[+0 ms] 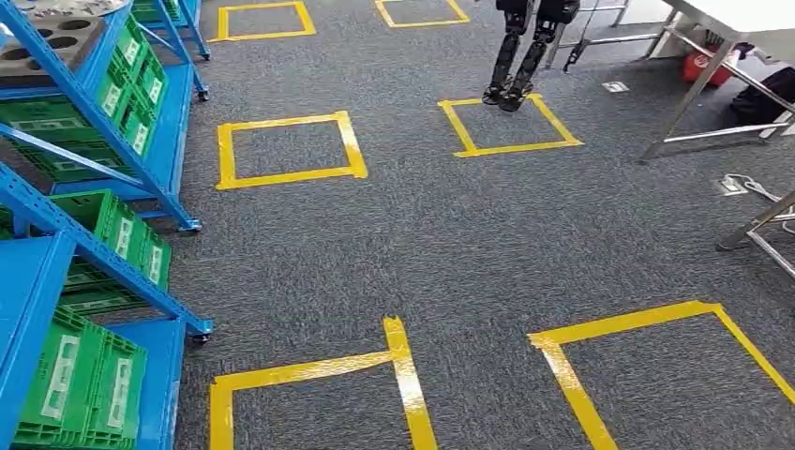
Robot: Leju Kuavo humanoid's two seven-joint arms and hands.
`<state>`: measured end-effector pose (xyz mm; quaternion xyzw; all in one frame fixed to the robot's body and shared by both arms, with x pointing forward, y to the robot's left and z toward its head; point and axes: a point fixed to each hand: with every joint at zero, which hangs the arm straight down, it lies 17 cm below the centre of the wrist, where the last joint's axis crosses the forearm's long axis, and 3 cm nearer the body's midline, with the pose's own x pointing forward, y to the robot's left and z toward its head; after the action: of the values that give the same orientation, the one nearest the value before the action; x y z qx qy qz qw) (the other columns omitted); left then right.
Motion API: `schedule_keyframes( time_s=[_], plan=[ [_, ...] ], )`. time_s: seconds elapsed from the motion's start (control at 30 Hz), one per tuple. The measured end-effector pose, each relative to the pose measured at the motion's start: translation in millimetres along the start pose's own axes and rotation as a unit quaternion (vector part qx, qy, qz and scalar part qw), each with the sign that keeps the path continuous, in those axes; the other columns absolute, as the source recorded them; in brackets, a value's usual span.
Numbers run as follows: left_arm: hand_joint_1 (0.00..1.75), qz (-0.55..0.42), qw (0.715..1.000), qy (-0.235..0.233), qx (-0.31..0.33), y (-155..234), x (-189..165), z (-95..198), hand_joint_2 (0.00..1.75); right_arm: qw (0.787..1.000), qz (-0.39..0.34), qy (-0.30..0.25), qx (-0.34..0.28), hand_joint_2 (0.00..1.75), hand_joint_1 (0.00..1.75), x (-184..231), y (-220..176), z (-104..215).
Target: Take the parts from the cabinet and place them on the table.
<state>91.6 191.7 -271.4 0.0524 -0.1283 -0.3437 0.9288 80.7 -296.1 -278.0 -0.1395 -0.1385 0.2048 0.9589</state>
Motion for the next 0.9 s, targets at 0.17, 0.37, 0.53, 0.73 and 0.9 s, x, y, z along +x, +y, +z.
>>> schedule_keyframes(
  time_s=[0.17,0.37,0.53,0.73,0.9],
  plan=[
    [0.00,0.000,1.000,-0.001,-0.001,-0.3,0.2,0.0,0.00,1.000,0.000,0.000,0.000,0.00,0.00,0.0,0.0,0.0],
    [0.00,0.002,1.000,-0.003,-0.003,-0.5,1.4,0.1,0.00,1.000,0.001,0.000,0.001,0.00,0.00,0.2,0.3,0.0],
    [0.00,0.002,1.000,-0.003,0.001,1.1,0.8,-0.2,0.00,1.000,0.004,-0.001,0.001,0.00,0.00,0.8,0.3,0.0],
    [0.00,0.004,1.000,-0.004,0.003,3.1,3.1,-0.6,0.00,1.000,0.004,-0.003,-0.001,0.00,0.00,1.8,-1.1,-0.4],
    [0.00,0.004,1.000,-0.005,0.001,2.1,3.4,-0.4,0.00,1.000,0.005,0.001,0.001,0.00,0.00,-3.3,2.1,1.0]
  ],
)
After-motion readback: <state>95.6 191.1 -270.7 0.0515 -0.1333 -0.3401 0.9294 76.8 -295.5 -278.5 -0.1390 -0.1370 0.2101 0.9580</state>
